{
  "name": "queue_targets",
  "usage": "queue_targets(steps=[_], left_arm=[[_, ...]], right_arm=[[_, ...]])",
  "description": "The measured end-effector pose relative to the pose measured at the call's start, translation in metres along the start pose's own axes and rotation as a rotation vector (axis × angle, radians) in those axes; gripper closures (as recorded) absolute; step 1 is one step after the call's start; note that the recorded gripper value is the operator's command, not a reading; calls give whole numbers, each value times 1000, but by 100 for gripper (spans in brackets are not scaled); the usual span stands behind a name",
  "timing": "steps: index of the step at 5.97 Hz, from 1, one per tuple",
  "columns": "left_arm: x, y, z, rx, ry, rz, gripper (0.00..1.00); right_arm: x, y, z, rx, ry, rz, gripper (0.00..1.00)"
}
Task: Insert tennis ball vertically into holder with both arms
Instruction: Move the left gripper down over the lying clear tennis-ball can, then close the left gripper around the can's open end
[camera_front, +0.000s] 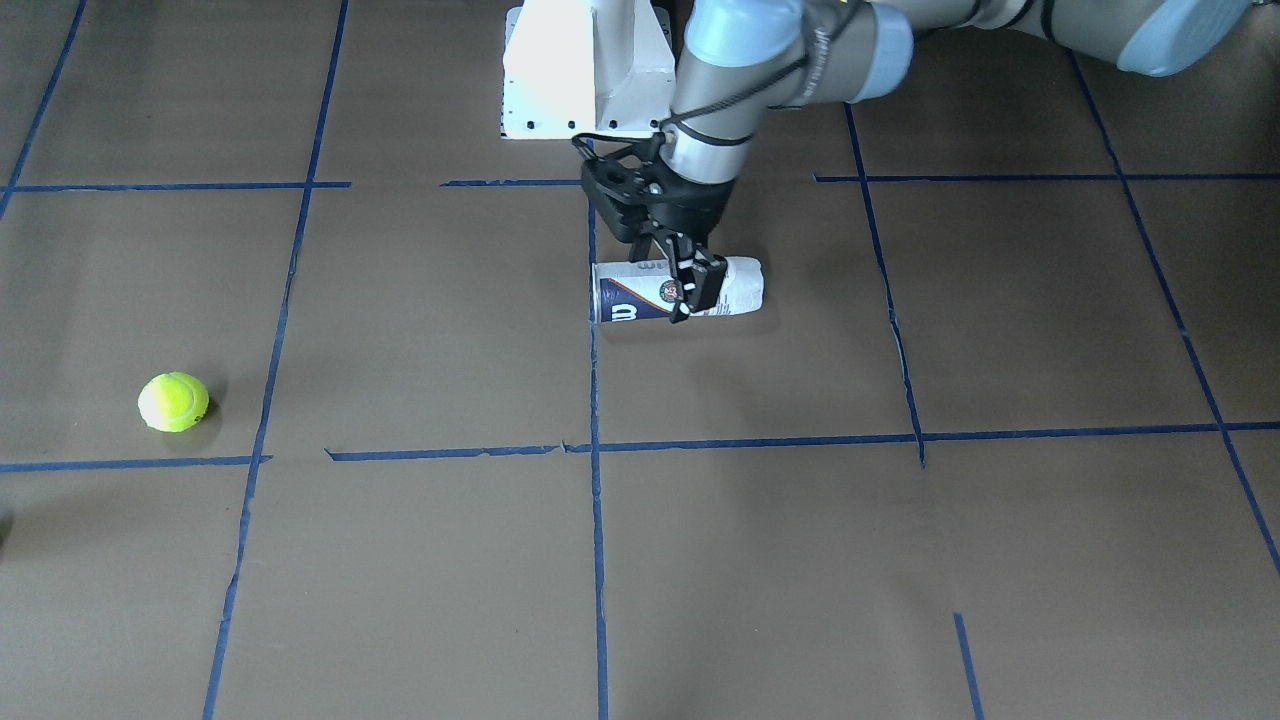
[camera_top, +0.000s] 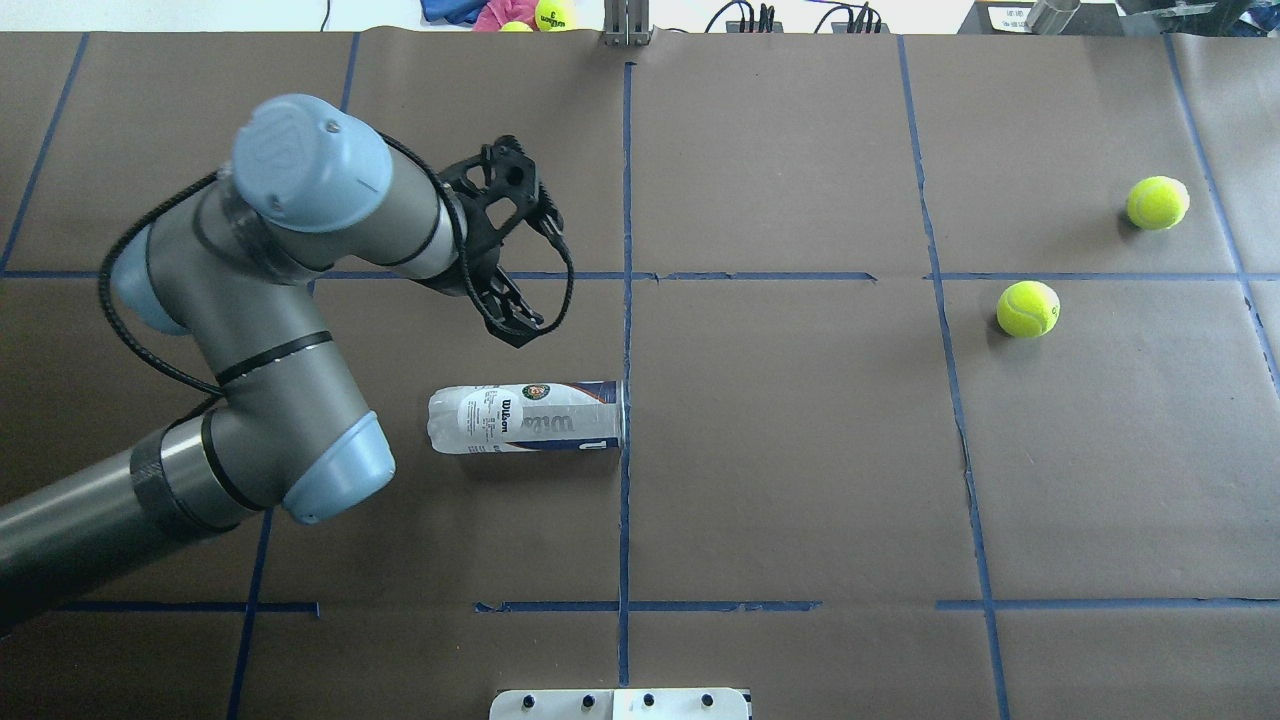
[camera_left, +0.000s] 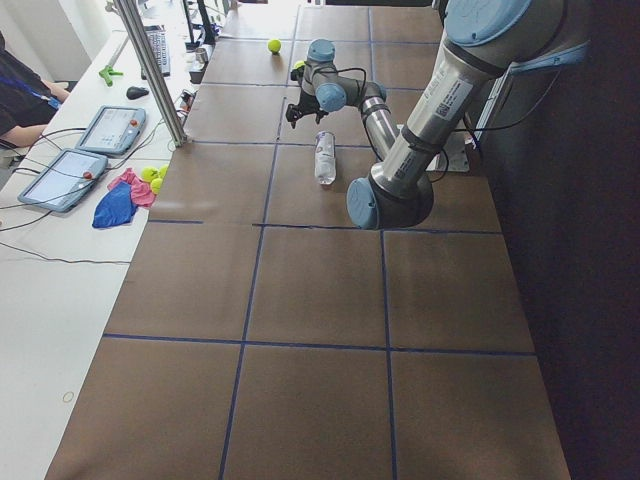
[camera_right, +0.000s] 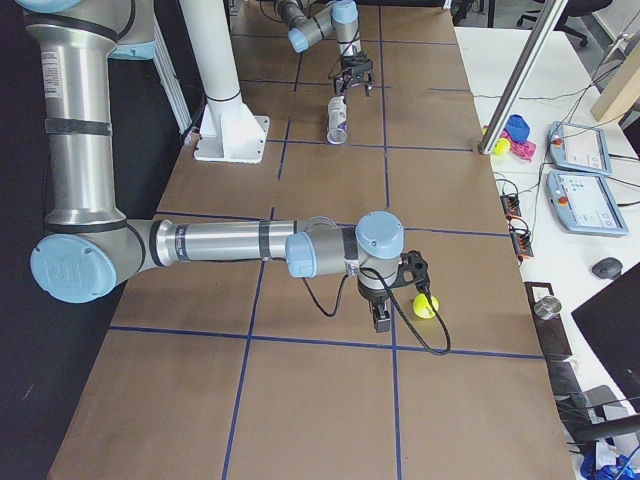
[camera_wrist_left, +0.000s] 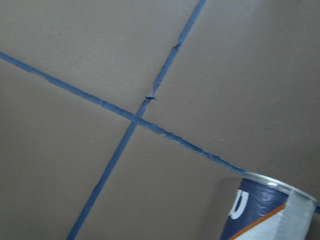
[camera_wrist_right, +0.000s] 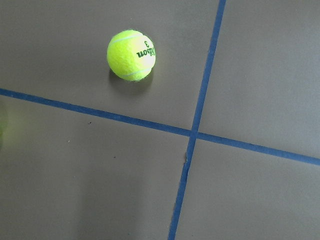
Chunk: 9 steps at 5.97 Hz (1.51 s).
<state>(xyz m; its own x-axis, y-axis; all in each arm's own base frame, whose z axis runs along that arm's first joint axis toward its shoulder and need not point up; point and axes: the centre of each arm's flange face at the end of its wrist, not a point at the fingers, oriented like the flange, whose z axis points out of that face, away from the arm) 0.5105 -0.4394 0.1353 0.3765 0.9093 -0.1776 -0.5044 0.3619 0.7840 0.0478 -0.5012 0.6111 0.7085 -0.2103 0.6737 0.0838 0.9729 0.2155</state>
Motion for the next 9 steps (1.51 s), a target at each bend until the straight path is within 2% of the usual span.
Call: queue_targets(steps=[2,3,4,7,9], left_arm=[[41,-29,3,-176,-22,158,0],[56,-31,17,-249,-32,216,0],[70,-34,34,-296,-37,251,0],[93,-46,75,-372,-55,286,0],[94,-45,97,-385,-60,285,0]], right_arm=[[0,0,1,-2,0,1,0],[0,0,1,-3,0,2,0],[0,0,2,-4,0,2,0],[0,0,3,-6,0,1,0],[0,0,4,-8,1,2,0]])
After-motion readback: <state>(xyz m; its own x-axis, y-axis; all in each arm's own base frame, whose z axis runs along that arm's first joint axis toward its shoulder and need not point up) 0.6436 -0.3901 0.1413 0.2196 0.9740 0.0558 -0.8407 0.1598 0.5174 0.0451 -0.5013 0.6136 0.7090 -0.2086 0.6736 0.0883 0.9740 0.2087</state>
